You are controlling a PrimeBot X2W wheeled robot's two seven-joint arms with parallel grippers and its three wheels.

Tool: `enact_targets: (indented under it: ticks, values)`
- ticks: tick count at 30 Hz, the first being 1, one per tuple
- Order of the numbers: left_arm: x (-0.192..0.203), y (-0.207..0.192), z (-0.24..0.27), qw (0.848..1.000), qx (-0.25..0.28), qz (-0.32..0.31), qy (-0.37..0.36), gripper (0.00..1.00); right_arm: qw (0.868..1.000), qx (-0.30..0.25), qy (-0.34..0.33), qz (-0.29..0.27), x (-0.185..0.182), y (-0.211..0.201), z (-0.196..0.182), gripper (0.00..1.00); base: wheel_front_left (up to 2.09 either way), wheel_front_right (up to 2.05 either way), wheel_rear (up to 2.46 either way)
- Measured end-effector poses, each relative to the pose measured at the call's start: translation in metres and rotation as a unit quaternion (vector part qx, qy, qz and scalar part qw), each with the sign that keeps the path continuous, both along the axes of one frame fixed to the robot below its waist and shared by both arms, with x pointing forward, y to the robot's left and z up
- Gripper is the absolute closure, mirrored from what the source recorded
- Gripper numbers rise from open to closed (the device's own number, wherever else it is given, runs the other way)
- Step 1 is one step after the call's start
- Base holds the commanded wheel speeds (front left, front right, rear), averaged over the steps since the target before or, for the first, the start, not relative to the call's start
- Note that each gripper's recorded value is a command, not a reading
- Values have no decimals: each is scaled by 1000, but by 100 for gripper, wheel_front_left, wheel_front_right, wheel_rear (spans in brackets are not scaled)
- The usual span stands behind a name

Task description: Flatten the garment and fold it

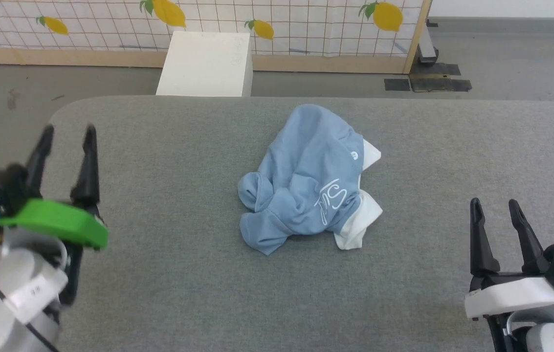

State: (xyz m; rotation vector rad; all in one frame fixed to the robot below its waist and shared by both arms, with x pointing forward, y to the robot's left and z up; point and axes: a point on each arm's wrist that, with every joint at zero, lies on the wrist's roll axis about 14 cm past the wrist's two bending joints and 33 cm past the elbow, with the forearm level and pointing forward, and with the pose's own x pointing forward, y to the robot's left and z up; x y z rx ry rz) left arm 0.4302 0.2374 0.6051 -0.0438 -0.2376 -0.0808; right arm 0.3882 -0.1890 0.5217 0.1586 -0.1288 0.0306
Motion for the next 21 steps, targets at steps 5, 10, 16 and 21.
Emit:
enact_targets:
  ticks: [5, 10, 16, 21]
  values:
    - [-18, -10, -47, 998, -27, -11, 56, 0, 1000, 0, 6, -7, -5, -5, -4, 0, 0, 0, 0]
    - [-29, -17, -76, 994, -51, -15, 91, 0, 1000, 1, 14, -10, -10, -7, -9, 0, 0, 0, 0]
    - [-41, -19, -95, 991, -71, -9, 112, 0, 1000, 4, 23, -9, -14, -7, -15, 0, 0, 0, 0]
    - [-48, -21, -101, 991, -70, -7, 118, 0, 1000, 6, 27, -7, -17, -5, -18, 0, 0, 0, 0]
